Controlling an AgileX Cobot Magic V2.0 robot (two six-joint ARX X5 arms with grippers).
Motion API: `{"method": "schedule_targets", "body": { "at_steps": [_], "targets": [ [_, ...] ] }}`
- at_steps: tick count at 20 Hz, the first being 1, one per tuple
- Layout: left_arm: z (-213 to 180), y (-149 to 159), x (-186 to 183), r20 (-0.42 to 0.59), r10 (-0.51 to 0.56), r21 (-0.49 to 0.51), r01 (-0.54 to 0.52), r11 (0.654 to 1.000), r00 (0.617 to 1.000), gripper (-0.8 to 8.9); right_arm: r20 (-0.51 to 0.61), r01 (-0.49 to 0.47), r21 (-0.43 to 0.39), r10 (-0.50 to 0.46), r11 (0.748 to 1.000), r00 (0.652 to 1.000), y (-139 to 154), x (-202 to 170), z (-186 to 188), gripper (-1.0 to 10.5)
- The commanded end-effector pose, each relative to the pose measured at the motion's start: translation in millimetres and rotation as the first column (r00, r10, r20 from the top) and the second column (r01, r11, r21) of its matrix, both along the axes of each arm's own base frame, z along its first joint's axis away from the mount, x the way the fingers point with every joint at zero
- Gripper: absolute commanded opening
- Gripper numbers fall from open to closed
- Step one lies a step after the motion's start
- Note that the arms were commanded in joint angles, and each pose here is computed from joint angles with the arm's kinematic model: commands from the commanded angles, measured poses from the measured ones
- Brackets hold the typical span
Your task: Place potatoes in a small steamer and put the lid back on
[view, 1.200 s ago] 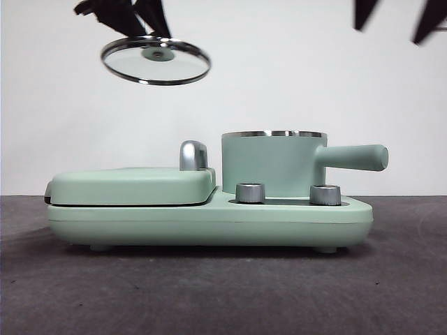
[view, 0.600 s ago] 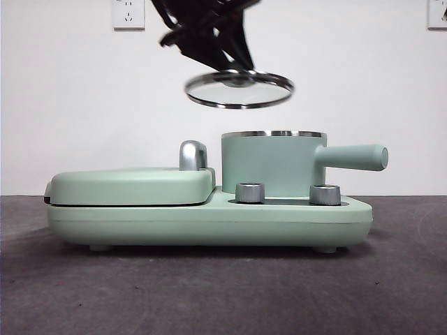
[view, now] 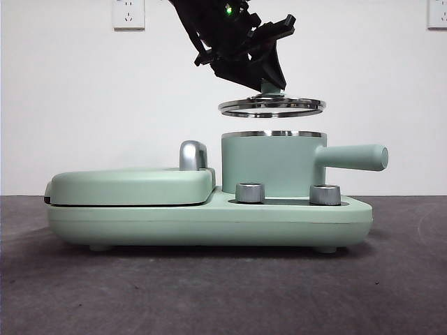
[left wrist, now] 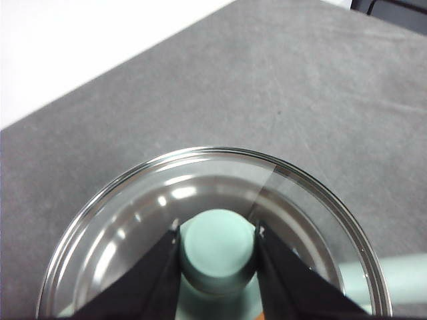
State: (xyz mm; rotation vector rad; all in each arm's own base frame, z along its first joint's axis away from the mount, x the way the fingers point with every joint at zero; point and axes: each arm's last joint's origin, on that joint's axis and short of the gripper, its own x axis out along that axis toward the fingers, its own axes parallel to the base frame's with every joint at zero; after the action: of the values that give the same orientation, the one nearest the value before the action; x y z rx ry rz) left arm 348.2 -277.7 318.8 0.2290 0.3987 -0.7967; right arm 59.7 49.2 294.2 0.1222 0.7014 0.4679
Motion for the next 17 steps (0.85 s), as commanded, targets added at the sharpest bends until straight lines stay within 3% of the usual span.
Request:
{"method": "schedule_targets", "body": {
  "at_steps": [1,17],
  "targets": [
    [-3.5,-9.7,4.9,0.028,-0.020,-0.004,0.020,1.000,0.999,0.15,0.000,-0.005,0.015,0.005,1.000,1.000,1.1,-0.1,1.9,4.4],
    [-41.1,-19.6,17.8,-0.033,-0.024,0.056,0.026,0.998,0.999,0.16,-0.001,-0.017,0.045,0.017,0.999,1.000,2.3,0.3,3.3,4.4]
  ]
}}
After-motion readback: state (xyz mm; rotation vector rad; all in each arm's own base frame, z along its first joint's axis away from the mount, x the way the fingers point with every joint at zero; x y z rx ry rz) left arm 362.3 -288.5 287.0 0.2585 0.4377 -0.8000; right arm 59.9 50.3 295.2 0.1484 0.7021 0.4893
